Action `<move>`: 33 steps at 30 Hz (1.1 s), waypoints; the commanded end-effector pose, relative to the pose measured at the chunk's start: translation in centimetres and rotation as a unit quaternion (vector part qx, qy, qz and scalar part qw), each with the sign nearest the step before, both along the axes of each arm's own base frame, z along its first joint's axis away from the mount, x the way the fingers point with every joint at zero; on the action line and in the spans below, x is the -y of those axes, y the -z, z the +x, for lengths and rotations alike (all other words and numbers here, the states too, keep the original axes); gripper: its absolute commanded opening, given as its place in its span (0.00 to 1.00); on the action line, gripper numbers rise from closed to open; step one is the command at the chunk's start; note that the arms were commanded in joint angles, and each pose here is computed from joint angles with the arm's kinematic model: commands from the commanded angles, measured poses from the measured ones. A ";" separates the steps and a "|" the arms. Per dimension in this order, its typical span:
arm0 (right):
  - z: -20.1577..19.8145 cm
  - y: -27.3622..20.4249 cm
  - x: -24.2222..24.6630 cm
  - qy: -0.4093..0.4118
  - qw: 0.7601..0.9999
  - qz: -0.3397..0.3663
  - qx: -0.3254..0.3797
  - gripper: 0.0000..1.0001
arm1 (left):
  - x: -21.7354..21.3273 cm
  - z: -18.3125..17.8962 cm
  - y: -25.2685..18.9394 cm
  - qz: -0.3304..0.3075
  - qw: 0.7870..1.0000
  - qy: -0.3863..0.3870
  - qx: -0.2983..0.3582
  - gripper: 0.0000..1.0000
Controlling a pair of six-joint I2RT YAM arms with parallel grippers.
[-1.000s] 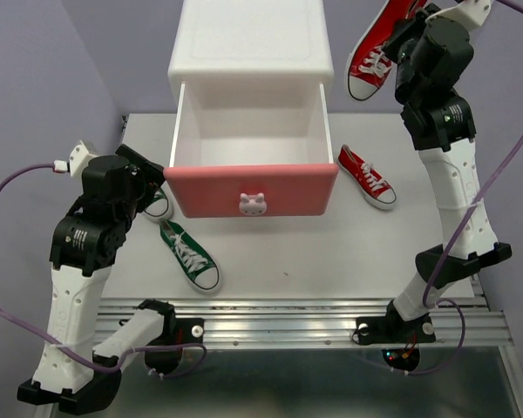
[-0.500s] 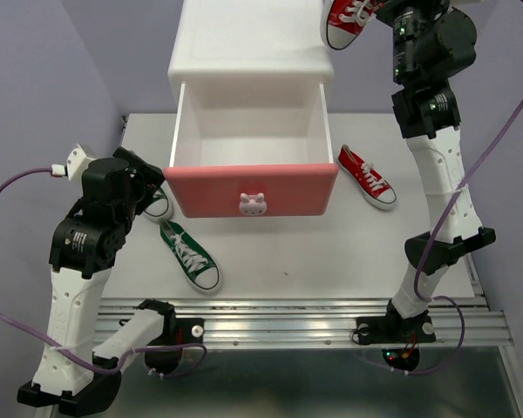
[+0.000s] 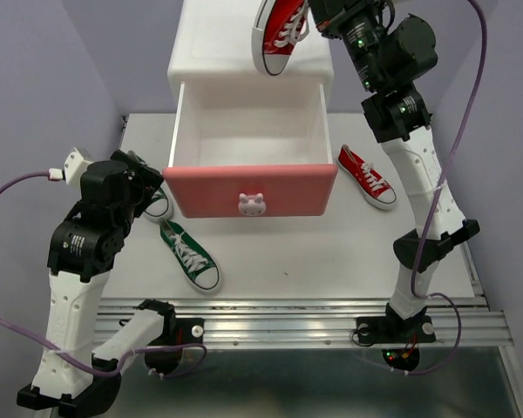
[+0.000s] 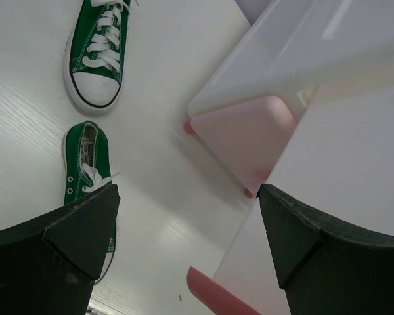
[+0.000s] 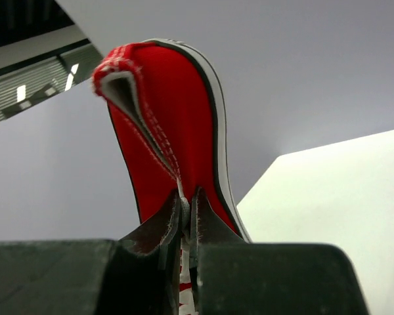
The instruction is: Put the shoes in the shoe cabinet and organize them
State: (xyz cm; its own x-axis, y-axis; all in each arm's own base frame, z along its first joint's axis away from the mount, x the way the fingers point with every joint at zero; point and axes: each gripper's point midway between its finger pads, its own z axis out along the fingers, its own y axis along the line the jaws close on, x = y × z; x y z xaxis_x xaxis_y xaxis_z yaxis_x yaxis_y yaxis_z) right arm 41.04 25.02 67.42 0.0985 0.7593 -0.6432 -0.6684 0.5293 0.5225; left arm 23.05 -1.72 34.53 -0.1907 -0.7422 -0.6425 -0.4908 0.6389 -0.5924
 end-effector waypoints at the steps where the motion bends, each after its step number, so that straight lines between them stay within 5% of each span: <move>1: -7.0 -4.0 -2.9 -0.095 0.993 0.006 0.074 0.01 | -0.4 -0.4 0.0 -0.003 1.000 -0.013 0.004 0.99; 21: -12.2 4.1 -13.2 -0.144 0.982 -0.118 -0.029 0.01 | -0.6 -1.4 1.1 -0.016 1.000 -0.024 -0.002 0.99; 33: -12.1 9.0 -14.0 -0.109 0.971 -0.195 -0.087 0.01 | -0.7 -1.7 1.5 -0.015 1.000 -0.024 -0.006 0.99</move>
State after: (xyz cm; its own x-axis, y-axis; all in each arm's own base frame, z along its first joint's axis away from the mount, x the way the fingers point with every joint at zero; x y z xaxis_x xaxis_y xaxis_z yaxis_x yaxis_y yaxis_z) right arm 30.31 42.34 52.81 -0.2715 0.3330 -0.9030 -0.6938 0.5826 0.4234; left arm 21.62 -1.48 33.28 -0.1820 -0.7686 -0.6132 -0.5143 0.6059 -0.6069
